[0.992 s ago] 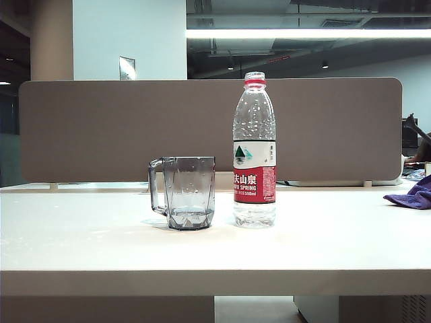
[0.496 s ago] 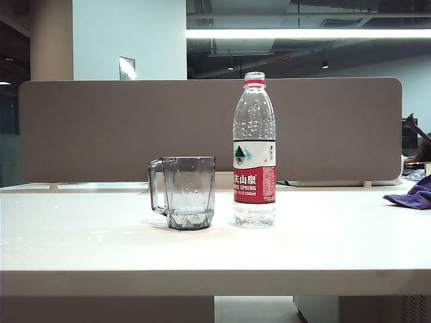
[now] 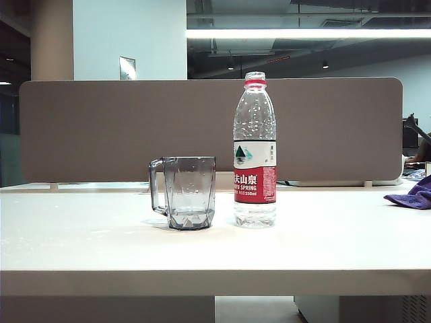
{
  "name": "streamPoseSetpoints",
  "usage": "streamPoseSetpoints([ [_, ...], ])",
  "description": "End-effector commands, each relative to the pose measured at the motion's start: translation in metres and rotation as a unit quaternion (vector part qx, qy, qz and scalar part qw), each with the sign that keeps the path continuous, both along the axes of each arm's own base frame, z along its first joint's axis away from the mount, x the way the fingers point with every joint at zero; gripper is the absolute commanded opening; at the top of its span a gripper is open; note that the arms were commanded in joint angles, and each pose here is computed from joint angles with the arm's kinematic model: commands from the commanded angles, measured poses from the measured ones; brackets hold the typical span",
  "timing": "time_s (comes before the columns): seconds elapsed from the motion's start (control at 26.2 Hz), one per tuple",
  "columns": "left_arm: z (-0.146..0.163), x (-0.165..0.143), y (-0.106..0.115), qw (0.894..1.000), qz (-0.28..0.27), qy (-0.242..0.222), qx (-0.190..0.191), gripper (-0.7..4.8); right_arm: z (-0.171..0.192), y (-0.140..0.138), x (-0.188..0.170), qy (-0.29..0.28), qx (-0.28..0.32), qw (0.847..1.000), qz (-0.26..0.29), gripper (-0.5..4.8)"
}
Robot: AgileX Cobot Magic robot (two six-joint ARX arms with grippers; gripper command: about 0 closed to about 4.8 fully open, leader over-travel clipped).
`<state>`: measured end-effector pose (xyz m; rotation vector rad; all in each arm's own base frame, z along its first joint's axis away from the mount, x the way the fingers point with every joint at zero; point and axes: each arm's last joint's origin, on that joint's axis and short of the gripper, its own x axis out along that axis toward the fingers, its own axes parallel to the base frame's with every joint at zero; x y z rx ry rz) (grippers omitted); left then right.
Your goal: Pick up the mineral water bottle on the table and pour a little water into the mug.
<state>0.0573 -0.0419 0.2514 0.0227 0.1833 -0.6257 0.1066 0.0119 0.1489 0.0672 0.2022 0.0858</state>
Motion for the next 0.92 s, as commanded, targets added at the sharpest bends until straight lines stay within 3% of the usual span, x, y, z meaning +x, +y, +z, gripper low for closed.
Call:
streamPoseSetpoints([
  [0.04, 0.001, 0.0, 0.0, 1.0, -0.001, -0.004, -0.003, -0.05, 0.006, 0.0, -0.004, -0.046, 0.004, 0.999, 0.0, -0.05],
  [0.31, 0.001, 0.0, 0.0, 1.0, -0.001, -0.004, -0.003, -0.05, 0.015, -0.001, -0.009, -0.097, 0.01, 0.995, 0.0, -0.05],
  [0.61, 0.001, 0.0, 0.0, 1.0, -0.001, -0.004, -0.003, -0.05, 0.014, -0.001, -0.01, -0.097, 0.01, 0.995, -0.001, -0.05],
  [0.92, 0.001, 0.0, 0.0, 1.0, -0.001, -0.004, -0.003, -0.05, 0.0, -0.001, -0.011, -0.023, 0.001, 1.0, -0.001, -0.05],
])
